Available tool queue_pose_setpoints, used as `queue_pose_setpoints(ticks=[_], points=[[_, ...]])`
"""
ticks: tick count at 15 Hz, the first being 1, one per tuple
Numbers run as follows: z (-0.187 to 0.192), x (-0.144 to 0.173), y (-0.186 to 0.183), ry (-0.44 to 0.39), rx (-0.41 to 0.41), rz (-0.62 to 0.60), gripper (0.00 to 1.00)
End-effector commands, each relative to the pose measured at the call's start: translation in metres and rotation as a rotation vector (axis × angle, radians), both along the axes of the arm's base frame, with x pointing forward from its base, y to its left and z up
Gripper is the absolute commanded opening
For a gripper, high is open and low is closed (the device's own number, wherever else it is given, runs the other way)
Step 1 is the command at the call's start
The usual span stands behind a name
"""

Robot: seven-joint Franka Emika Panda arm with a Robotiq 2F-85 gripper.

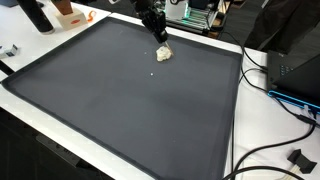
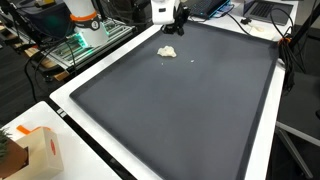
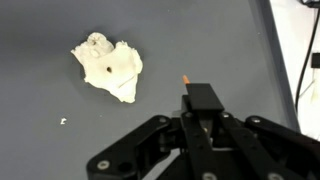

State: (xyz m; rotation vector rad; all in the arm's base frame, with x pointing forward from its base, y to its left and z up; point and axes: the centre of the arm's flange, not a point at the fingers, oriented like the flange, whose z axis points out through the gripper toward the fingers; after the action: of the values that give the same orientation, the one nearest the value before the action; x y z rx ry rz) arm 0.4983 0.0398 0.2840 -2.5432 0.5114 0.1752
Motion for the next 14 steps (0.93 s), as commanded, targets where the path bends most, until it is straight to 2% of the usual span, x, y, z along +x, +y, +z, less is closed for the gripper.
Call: queue_pose_setpoints(ticks=[1,7,14], points=[[0.023,-0.012,0.014,0.070,-0.139,-0.075,0.03],[0.043,-0.010,0.037,0.126,-0.396,-0.183,0.03],[0.039,-0.007,0.050,0.119,-0.685,-0.243,0.03]])
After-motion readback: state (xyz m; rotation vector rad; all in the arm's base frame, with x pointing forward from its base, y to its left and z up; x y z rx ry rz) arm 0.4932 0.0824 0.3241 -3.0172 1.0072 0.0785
